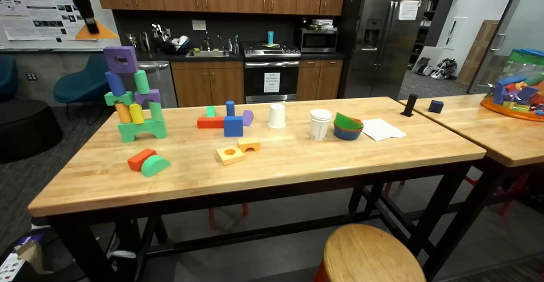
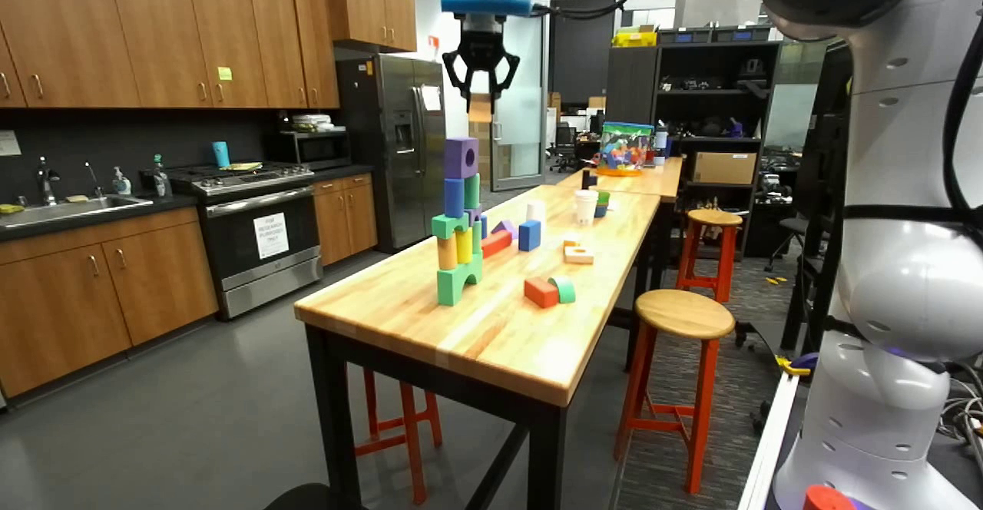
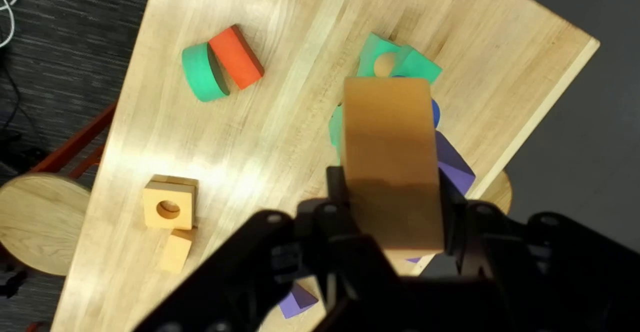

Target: Put the triangular block on top of the stack

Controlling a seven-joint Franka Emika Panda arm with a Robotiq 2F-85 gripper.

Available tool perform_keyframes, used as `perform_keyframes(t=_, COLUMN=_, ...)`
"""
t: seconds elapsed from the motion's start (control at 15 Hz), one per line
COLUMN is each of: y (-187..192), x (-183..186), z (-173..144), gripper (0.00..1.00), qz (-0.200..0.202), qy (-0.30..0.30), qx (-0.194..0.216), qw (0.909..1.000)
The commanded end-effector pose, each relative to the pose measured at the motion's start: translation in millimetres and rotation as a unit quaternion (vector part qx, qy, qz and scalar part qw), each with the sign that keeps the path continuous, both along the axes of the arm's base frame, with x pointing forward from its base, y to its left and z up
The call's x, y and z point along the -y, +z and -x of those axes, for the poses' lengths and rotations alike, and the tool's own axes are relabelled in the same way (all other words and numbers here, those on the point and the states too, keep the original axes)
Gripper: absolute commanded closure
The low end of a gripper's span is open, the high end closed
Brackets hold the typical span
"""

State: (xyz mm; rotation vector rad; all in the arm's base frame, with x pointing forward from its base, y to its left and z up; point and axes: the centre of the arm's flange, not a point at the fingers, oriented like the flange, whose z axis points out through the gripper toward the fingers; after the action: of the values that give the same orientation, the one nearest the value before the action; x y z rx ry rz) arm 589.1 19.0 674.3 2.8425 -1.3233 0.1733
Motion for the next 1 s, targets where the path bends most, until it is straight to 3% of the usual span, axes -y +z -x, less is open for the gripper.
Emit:
perform_keyframes(t=0.0, y=12.0, x=-6.3, z=-20.2, gripper=0.84, qz=0.014, qy=0.004, qx=-0.02, qw=0.9997)
perform_keyframes(t=0.27, y=15.4, x=-7.6, z=-25.5, gripper=0.84, qz=0.009, qy=-0.009, qx=-0.019, qw=0.9997)
perform_keyframes(t=0.6, y=16.6, x=-6.8, z=-32.7, gripper=0.84, qz=-0.01, qy=-0.048, qx=0.016, qw=0.9987)
perform_keyframes(t=0.67, y=9.3, x=-4.8, z=-22.9, gripper=0.59, qz=-0.002, qy=-0.034, qx=0.007, qw=0.9994)
perform_keyframes(t=0.93, y=8.6, x=-4.9, z=-26.4, gripper=0.59, qz=-0.003, qy=-0.04, qx=0.01, qw=0.9991)
